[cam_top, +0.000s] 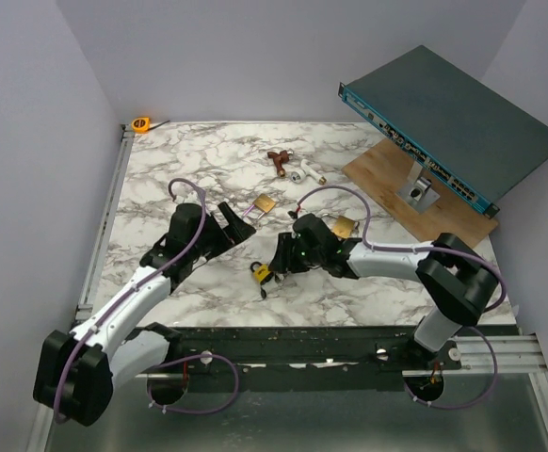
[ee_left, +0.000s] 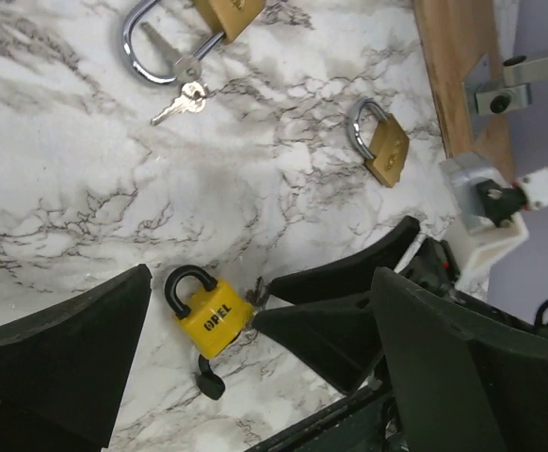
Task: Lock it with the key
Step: Place the key at the center of the board, then reset both arms
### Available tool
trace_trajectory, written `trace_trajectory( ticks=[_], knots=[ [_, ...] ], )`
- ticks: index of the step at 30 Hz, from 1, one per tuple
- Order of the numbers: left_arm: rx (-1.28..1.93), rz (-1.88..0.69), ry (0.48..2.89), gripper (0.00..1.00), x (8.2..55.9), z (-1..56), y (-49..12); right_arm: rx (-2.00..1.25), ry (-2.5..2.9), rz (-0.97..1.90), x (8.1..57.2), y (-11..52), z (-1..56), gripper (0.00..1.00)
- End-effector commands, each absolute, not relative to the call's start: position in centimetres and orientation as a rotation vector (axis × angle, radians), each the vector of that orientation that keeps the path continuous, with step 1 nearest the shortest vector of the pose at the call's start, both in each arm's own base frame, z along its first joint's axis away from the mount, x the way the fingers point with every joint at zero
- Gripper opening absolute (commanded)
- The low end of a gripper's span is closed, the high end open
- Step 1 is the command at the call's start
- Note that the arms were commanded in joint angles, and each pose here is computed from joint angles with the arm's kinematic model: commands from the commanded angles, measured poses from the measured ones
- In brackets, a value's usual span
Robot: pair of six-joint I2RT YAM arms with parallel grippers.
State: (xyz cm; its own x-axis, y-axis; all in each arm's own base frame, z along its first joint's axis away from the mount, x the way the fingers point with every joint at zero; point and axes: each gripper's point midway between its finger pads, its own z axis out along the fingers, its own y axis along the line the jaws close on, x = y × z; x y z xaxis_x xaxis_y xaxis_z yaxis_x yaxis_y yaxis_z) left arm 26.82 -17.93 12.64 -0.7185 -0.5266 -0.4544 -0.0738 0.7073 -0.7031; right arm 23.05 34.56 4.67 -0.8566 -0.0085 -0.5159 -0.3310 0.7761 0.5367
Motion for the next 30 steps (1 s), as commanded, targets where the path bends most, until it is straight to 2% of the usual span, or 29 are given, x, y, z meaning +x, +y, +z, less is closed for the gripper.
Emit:
trace_trajectory(
  ticks=[1, 3, 10, 16, 22, 30],
  knots=[
    [-0.331, -0.777, 2.233, 0.98, 26.4, 14.8, -16.6, -0.226, 2.45, 0.829, 23.7, 34.5, 5.6, 0.58],
    [-0.278, -0.765, 2.23, 0.98, 26.1, 15.8, -16.5, -0.218, 2.439, 0.804, 23.9, 34.0, 6.3, 0.67],
    [-0.033, -0.756, 2.137, 0.98, 24.9, 22.1, -17.9, -0.183, 2.321, 0.802, 24.6, 33.0, 12.2, 0.81],
    [0.092, -0.719, 2.109, 0.98, 23.6, 26.2, -19.8, -0.136, 2.151, 0.84, 25.2, 31.7, 19.8, 0.86],
    [0.078, -0.579, 2.097, 0.99, 23.9, 28.1, -17.9, -0.095, 2.007, 0.868, 25.0, 29.8, 25.7, 0.92],
    [0.081, -0.572, 2.049, 0.99, 23.4, 29.1, -17.0, -0.065, 1.926, 0.833, 25.2, 28.1, 27.9, 0.97]
  ],
)
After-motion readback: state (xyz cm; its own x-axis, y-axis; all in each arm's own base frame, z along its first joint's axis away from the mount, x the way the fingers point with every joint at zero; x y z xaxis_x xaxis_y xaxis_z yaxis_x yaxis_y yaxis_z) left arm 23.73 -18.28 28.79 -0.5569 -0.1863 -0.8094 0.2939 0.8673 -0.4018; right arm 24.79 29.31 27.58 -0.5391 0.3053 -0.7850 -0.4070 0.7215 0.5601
